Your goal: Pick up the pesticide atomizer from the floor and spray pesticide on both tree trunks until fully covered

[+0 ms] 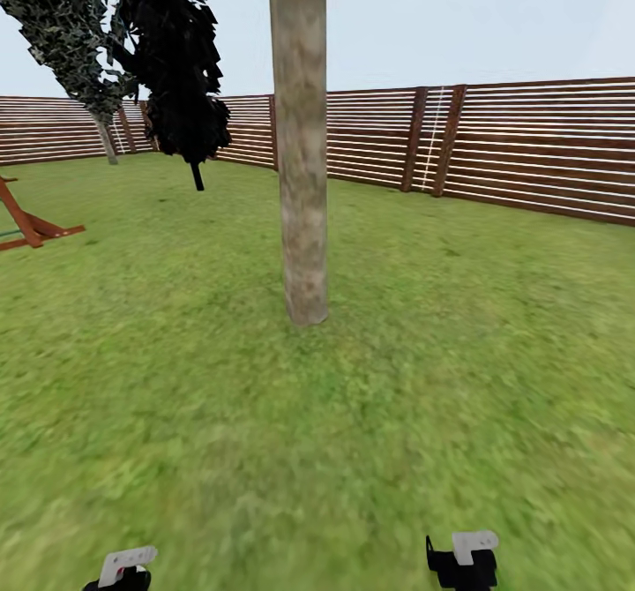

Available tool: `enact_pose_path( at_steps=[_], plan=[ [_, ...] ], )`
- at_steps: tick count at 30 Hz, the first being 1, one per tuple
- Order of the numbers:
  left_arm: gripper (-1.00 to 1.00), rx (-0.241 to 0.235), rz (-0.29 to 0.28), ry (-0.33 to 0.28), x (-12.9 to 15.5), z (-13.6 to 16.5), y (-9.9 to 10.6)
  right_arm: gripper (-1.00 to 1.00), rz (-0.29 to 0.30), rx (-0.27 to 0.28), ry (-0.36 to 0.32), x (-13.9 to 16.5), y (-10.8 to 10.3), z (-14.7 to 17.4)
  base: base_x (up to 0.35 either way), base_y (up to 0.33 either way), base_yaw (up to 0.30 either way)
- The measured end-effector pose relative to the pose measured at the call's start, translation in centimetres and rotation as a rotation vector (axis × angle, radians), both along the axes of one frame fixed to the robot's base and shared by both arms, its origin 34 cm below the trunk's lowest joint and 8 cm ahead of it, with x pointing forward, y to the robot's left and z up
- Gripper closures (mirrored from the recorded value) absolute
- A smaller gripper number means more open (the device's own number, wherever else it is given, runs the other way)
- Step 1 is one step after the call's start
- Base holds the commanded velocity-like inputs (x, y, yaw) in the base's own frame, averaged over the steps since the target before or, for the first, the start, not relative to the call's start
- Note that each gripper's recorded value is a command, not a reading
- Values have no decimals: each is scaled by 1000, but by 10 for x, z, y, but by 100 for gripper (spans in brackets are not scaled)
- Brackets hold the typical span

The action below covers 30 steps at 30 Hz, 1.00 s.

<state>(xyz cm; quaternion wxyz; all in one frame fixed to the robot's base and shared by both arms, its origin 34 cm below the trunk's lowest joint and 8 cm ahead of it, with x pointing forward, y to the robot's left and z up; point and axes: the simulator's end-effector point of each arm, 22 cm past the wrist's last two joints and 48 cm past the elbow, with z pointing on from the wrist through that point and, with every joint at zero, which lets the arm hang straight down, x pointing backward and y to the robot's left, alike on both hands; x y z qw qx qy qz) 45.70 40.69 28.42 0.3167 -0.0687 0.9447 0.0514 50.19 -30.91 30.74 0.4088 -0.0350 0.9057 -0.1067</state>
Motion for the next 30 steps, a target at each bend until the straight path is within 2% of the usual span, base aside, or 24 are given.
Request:
enact_pose_path(
  at_steps=[30],
  plan=[
    [100, 1, 1, -2, 1, 1, 1, -100, 0, 0, -2, 0, 0, 1, 340, 0, 0]
  ],
)
